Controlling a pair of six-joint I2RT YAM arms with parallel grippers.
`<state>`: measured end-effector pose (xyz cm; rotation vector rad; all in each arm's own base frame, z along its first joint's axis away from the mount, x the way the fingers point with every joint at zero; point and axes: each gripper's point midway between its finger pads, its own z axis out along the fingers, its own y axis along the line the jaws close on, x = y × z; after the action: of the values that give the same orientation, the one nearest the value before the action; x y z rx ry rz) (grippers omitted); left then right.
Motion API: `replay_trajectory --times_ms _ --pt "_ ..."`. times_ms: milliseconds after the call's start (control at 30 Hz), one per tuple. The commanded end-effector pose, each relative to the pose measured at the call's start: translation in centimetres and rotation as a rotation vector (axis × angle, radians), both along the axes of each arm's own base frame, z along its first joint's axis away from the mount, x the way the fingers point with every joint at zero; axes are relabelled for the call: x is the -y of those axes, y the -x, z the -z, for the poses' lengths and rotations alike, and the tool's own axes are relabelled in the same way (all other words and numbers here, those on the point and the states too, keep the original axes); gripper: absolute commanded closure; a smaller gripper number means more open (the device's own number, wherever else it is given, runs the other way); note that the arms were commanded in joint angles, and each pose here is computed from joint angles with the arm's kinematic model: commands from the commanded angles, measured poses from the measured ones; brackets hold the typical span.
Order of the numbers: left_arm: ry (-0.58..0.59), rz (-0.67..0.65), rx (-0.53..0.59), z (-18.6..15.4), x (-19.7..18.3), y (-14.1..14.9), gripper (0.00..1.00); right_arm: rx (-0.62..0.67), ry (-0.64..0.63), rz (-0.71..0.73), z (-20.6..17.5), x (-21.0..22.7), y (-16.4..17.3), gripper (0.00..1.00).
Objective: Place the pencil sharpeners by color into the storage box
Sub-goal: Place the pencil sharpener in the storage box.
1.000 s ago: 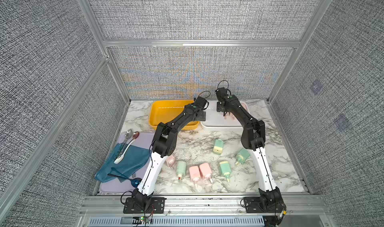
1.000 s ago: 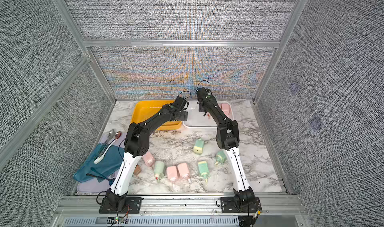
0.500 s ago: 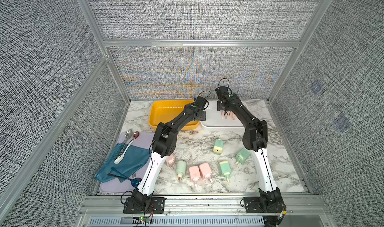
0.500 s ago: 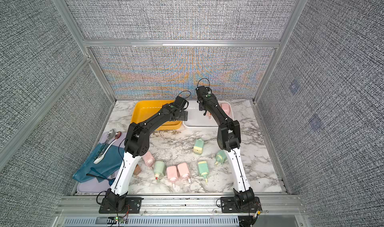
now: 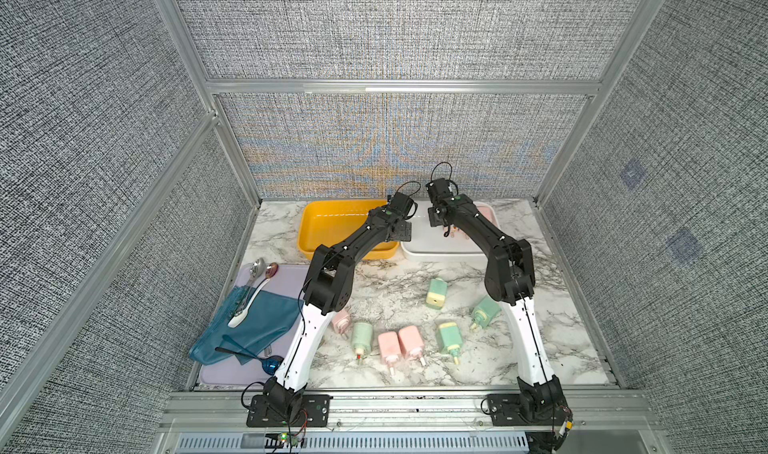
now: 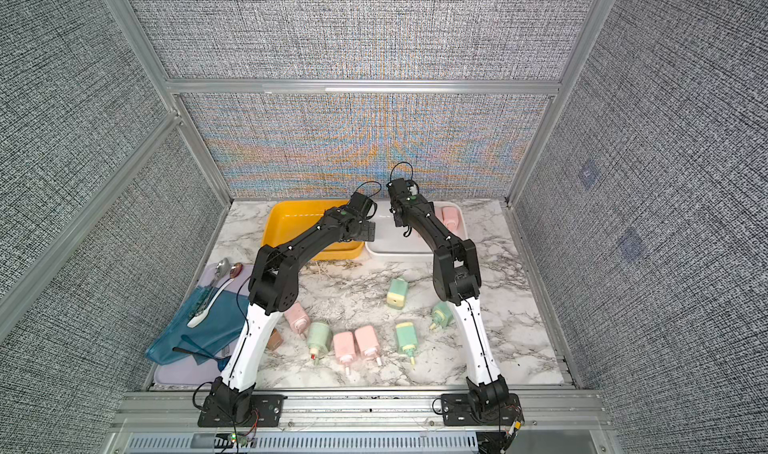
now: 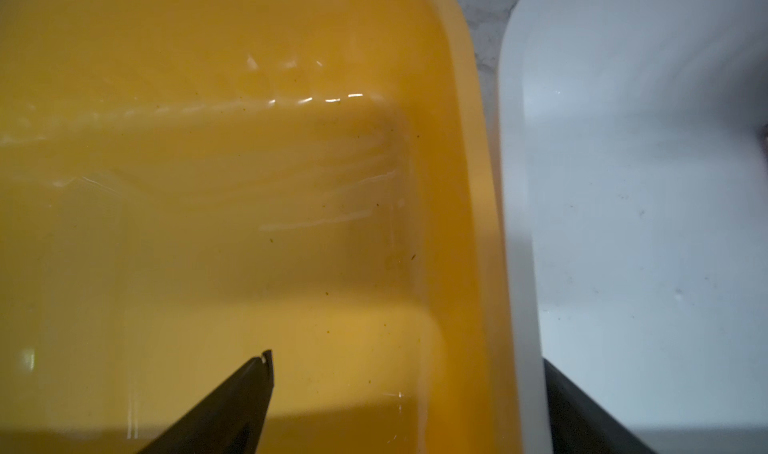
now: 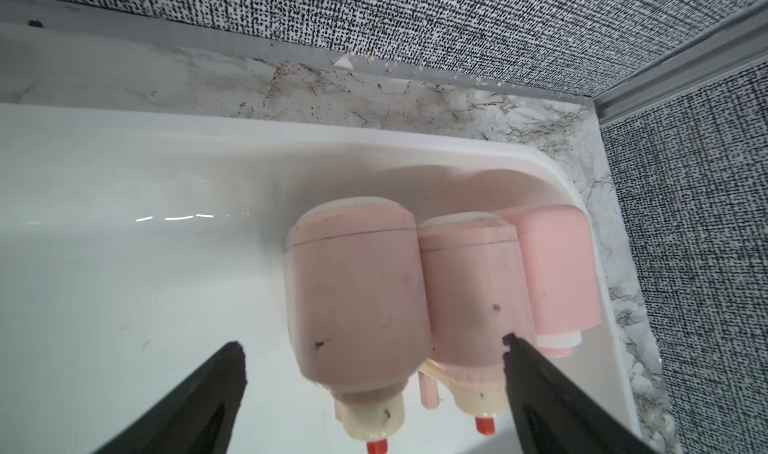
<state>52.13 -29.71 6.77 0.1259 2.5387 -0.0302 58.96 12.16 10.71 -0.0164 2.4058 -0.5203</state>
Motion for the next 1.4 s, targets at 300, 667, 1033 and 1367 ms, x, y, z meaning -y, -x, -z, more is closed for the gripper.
replay_trajectory --times_ms 300,667,1033,1367 --pt "-0.018 -0.016 -0.021 0.4 -0.7 0.2 0.0 -0.007 0.062 0.021 0.5 1.2 -0.2 0.01" --pt "0.037 0.034 -0.023 -1.8 0.3 0.8 0.0 0.023 -0.002 -0.012 -1.2 -0.1 -0.4 0.01" --pt "0.115 0.095 -0.026 -5.4 0.9 2.8 0.01 0.114 -0.093 -0.052 -4.6 -2.0 0.8 0.01" --pt "0.152 0.042 -0.047 -7.8 -0.3 7.4 0.01 0.238 -0.237 -0.104 -8.7 -4.3 4.2 0.01"
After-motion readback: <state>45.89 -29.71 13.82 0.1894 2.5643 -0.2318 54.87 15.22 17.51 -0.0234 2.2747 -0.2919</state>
